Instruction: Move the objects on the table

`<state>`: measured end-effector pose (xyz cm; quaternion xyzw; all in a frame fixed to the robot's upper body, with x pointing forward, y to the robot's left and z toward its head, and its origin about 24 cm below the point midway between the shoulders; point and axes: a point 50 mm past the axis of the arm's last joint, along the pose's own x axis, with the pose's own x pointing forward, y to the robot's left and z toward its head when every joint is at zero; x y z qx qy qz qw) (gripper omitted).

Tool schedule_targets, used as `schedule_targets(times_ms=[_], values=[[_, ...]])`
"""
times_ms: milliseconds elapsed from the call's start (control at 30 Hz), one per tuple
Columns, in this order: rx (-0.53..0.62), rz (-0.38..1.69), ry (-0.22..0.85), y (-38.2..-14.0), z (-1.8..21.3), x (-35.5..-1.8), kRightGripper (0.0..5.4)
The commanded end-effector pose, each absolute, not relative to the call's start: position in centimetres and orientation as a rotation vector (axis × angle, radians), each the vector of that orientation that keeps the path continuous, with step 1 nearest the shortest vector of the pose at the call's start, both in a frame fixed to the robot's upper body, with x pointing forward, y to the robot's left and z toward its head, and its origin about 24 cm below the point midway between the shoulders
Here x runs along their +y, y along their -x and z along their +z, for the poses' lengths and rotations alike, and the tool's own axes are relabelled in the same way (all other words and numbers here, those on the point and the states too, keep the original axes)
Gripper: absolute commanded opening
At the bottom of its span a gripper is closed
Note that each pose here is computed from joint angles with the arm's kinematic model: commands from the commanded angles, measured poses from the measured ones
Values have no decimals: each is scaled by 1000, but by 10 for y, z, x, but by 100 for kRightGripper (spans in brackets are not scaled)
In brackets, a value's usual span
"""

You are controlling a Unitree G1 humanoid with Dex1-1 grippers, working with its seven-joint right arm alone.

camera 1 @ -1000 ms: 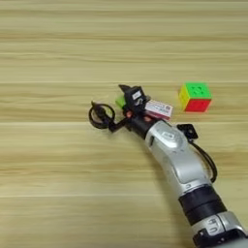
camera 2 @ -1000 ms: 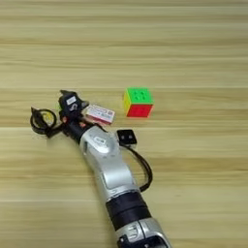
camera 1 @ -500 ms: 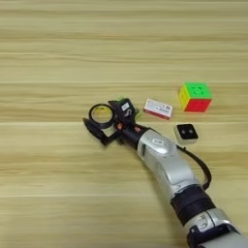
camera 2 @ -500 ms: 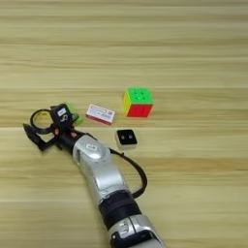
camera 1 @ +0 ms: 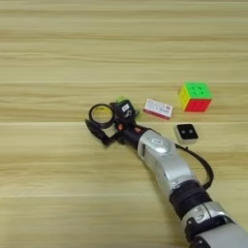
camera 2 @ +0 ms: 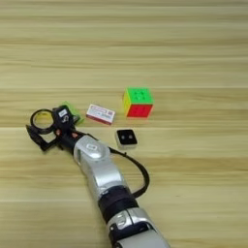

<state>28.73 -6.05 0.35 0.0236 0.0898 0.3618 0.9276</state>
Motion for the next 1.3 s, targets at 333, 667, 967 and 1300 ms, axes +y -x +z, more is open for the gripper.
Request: schedule_targets(times_ms=[333, 667, 967, 1300], values=[[49, 759, -19, -304, 34, -54, 404], [15, 738, -7, -306, 39, -56, 399], [-122, 607, 14, -323, 79, -86, 399], [-240, 224, 35, -333, 123, -185, 399]])
